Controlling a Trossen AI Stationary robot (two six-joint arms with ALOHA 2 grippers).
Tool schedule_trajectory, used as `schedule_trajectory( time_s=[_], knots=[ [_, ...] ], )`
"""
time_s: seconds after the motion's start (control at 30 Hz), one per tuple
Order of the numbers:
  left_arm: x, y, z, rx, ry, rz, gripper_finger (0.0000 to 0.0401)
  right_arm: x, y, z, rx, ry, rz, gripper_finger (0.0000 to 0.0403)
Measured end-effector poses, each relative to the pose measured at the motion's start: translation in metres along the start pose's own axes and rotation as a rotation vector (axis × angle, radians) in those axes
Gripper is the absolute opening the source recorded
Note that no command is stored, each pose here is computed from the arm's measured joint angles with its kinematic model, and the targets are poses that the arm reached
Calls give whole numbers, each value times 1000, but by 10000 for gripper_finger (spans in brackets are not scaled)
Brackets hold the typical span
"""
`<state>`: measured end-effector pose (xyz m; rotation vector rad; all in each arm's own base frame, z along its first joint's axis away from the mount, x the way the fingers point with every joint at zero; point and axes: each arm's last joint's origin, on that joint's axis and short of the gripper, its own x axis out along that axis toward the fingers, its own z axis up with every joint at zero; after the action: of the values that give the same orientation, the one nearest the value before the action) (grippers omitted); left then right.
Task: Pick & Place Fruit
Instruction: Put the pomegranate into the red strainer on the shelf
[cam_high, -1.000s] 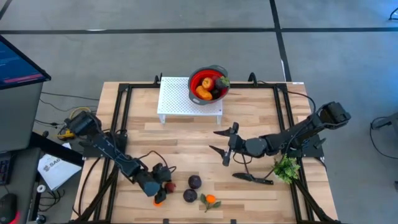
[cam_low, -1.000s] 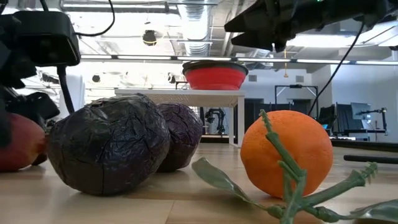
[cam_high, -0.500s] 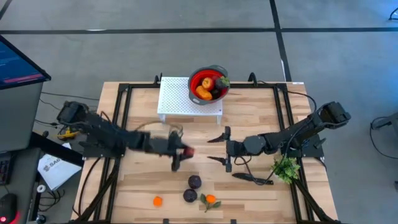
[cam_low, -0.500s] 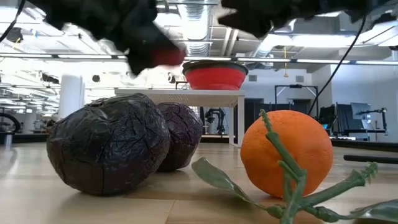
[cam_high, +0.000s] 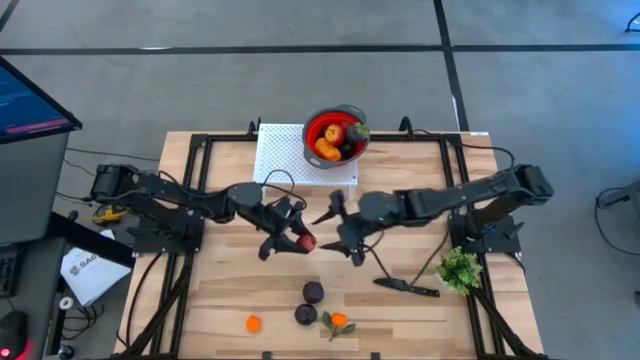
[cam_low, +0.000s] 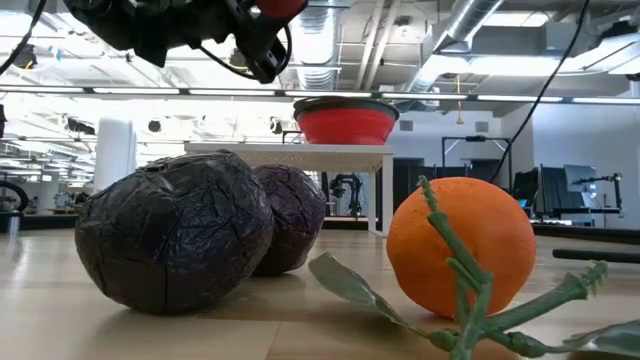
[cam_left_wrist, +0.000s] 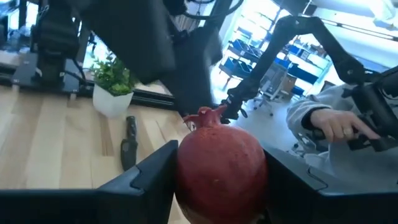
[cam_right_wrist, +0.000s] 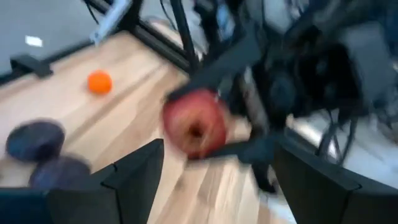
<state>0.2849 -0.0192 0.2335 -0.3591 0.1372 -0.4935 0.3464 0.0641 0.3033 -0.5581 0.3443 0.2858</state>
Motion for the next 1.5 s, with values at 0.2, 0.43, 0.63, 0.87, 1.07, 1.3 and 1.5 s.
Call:
schedule_trajectory(
  time_s=[0.2,0.43,0.63,0.87,1.07,1.3,1.5],
  knots=[
    [0,0,0,15,-4,-11,205,31,-4,3,-44,59,65,290],
    [0,-1,2,26,-25,-8,211,42,2,12,-47,84,66,235],
    [-4,8,3,32,-17,35,221,40,6,9,88,147,88,151],
    [-18,35,-5,89,81,244,275,38,26,-22,358,403,193,175],
    [-29,45,-24,51,121,433,290,44,40,-71,733,604,132,194],
    [-33,42,-49,-122,182,596,278,79,49,-110,1058,784,100,169],
    [-29,30,-64,-262,275,598,263,112,47,-122,1129,855,75,193]
  ],
)
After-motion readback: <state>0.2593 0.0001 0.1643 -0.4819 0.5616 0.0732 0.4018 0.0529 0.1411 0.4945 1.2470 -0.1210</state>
